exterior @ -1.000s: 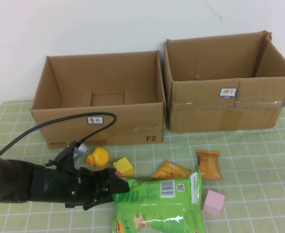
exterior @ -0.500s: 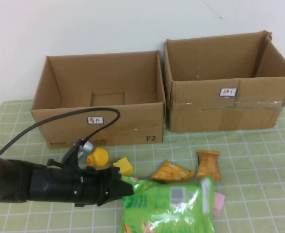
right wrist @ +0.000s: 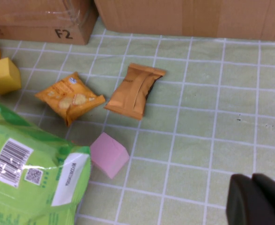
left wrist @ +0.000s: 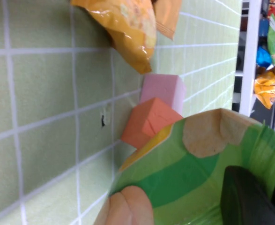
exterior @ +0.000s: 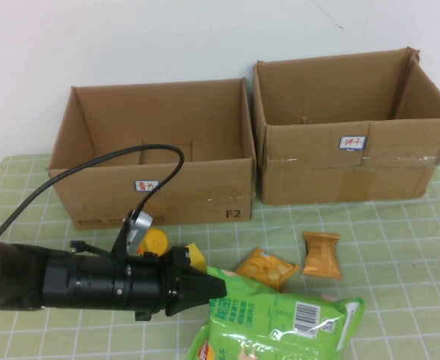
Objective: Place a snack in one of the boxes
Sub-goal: Pick up the potato chip, then place the potato chip in the potato chip box, then pick up the biscuit
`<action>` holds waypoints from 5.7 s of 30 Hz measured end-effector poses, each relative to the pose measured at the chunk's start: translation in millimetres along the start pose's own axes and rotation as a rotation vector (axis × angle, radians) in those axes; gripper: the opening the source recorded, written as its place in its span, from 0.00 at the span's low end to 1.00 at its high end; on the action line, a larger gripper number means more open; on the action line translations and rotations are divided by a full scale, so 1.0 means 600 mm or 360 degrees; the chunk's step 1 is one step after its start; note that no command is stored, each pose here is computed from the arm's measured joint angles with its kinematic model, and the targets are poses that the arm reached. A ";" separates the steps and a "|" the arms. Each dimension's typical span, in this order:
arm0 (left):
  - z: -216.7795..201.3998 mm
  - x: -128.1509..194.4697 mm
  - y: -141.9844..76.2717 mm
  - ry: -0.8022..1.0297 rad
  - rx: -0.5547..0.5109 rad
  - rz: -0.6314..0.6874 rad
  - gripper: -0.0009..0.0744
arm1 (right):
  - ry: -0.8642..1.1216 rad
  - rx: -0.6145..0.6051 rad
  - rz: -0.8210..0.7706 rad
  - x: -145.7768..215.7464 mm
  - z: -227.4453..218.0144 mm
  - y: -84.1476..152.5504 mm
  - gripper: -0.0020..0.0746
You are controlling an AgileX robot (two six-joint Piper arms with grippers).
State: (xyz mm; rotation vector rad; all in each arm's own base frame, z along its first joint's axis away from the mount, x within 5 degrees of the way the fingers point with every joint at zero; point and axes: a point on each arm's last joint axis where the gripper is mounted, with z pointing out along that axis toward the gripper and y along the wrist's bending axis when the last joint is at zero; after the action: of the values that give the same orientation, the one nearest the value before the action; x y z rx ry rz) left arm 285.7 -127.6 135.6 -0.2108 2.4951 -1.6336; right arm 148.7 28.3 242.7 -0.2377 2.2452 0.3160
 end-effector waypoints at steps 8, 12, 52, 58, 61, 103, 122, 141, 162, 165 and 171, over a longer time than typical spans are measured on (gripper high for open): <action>0.001 -0.018 -0.027 0.0017 0.0116 0.0061 0.01 | 0.0000 0.0000 0.0000 0.000 0.000 0.000 0.02; 0.000 -0.027 -0.044 0.0037 0.0193 0.0087 0.01 | 0.0000 0.0000 0.0000 0.000 0.000 0.000 0.02; -0.159 -0.207 -0.265 -0.0409 0.0507 0.0474 0.01 | -0.0005 0.0004 -0.0030 0.000 0.000 0.000 0.02; -0.225 -0.254 -0.291 -0.0745 0.0430 0.0499 0.01 | -0.0002 0.0004 -0.0033 0.000 0.000 0.000 0.02; -0.256 -0.281 -0.283 -0.1008 0.0303 0.0502 0.01 | 0.0011 0.0009 -0.0026 0.007 0.003 -0.001 0.02; -0.314 -0.169 -0.365 -0.0686 -0.1679 0.1338 0.01 | 0.0062 -0.0058 -0.0064 0.013 0.003 0.005 0.02; -0.320 0.172 -0.170 -0.0935 -0.1519 0.1321 0.01 | 0.0534 0.0056 -0.0334 -0.034 0.071 0.034 0.08; -0.300 0.244 -0.078 -0.1333 -0.1255 0.1353 0.01 | 0.0815 0.0153 -0.0085 -0.107 0.380 0.111 0.69; -0.300 0.237 -0.089 -0.1430 -0.1192 0.1398 0.01 | 0.0925 0.0269 -0.0027 -0.084 0.507 0.106 0.71; -0.300 0.237 -0.089 -0.1432 -0.1189 0.1392 0.01 | 0.0943 0.0286 -0.0071 -0.078 0.512 0.104 0.70; -0.301 0.237 -0.090 -0.1444 -0.1184 0.1398 0.01 | 0.0946 0.0296 -0.0114 -0.078 0.512 0.104 0.57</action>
State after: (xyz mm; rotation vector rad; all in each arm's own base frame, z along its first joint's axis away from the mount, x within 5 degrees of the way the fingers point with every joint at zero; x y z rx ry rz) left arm 111.8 -15.7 249.0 0.0694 1.8587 -0.1460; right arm 383.5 184.2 97.9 -0.3458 2.8216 -0.0133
